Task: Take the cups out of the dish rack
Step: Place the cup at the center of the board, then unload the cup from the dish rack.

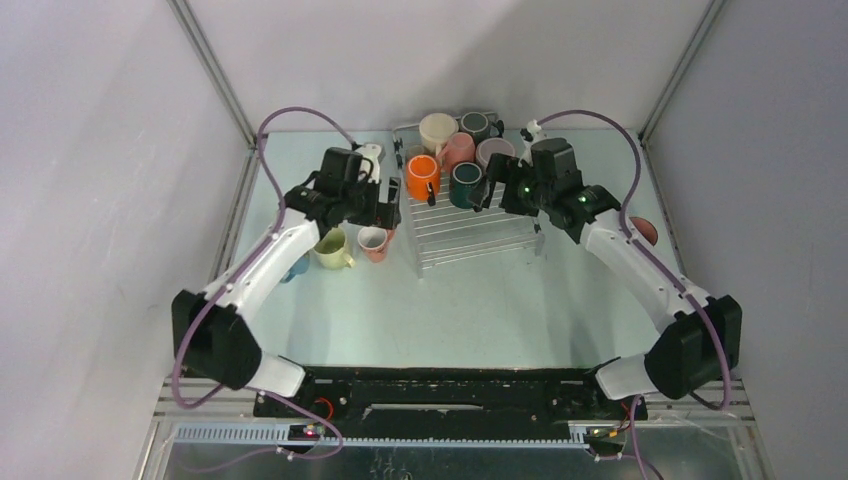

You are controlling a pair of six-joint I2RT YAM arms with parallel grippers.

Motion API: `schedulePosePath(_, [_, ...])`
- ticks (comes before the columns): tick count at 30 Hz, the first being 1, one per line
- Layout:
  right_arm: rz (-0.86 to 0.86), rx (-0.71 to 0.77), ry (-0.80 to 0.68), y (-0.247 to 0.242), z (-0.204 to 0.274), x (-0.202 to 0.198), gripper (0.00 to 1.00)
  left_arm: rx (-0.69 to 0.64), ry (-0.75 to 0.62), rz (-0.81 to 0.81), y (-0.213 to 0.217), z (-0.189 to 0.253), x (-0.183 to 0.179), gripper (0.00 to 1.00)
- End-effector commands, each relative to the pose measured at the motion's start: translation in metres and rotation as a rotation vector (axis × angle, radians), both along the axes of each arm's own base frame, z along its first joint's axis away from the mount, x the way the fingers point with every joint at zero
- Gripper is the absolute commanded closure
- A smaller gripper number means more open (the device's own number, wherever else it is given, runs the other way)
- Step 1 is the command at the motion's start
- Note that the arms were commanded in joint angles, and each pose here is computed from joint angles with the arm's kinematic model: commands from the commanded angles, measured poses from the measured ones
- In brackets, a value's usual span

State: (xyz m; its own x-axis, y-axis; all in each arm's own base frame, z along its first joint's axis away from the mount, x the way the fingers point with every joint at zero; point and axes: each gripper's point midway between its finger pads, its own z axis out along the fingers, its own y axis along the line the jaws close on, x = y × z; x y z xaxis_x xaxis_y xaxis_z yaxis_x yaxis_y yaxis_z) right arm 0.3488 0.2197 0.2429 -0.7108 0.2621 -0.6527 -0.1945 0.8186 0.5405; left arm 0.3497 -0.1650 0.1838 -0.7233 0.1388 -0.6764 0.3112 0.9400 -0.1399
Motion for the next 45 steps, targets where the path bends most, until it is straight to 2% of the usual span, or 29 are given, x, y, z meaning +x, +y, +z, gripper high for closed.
schedulePosePath(1, [0.041, -0.164, -0.145, -0.001, 0.005, 0.03, 0.0, -0.141, -0.164, -0.056, -0.015, 0.045, -0.006, 0.0])
schedulePosePath(12, [0.108, -0.4, -0.186, 0.003, -0.043, 0.086, 0.06, -0.21, -0.315, -0.05, -0.007, 0.081, -0.021, 0.0])
schedulePosePath(15, [0.115, -0.456, -0.187, 0.004, -0.059, 0.1, 0.11, -0.215, -0.326, -0.046, -0.005, 0.083, -0.022, 0.0])
schedulePosePath(25, [0.155, -0.53, -0.17, 0.013, -0.1, 0.126, 0.27, -0.222, -0.327, -0.048, -0.005, 0.083, -0.023, 0.0])
schedulePosePath(40, [0.175, -0.624, -0.134, 0.02, -0.143, 0.141, 0.46, -0.228, -0.31, -0.054, -0.007, 0.078, -0.022, 0.0])
schedulePosePath(45, [0.158, -0.625, -0.131, 0.02, -0.144, 0.142, 0.59, -0.226, -0.308, -0.053, -0.007, 0.076, -0.021, 0.0])
